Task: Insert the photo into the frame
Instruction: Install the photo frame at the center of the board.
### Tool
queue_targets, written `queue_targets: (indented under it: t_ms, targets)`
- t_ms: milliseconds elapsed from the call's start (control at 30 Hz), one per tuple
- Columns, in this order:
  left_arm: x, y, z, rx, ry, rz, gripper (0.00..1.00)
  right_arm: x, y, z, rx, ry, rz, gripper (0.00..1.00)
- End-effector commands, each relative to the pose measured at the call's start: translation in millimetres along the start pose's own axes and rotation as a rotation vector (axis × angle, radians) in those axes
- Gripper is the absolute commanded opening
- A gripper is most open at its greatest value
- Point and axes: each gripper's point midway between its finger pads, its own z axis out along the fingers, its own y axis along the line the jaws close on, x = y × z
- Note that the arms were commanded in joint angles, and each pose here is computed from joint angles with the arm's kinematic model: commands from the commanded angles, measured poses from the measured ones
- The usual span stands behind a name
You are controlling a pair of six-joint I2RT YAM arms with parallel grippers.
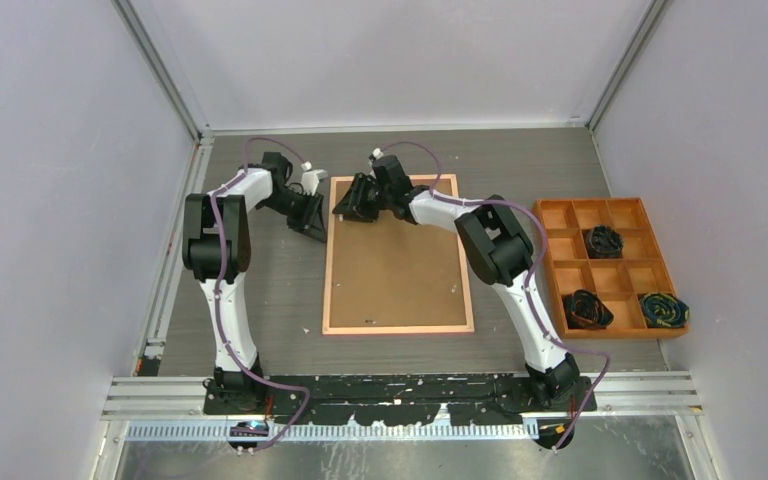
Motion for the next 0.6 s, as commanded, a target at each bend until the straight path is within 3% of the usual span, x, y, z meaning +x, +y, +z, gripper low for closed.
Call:
queue_targets:
  t_ms: [0,567]
  targets:
    - [-1,-6,-1,0.005,-0.012,0.020,0.23,12,9,10,-0.028,0.023,0.001,0.43]
    - [1,-5,0,0.004,-0.008,0.030,0.23,18,9,21,-0.062,0.053,0.032,0.42]
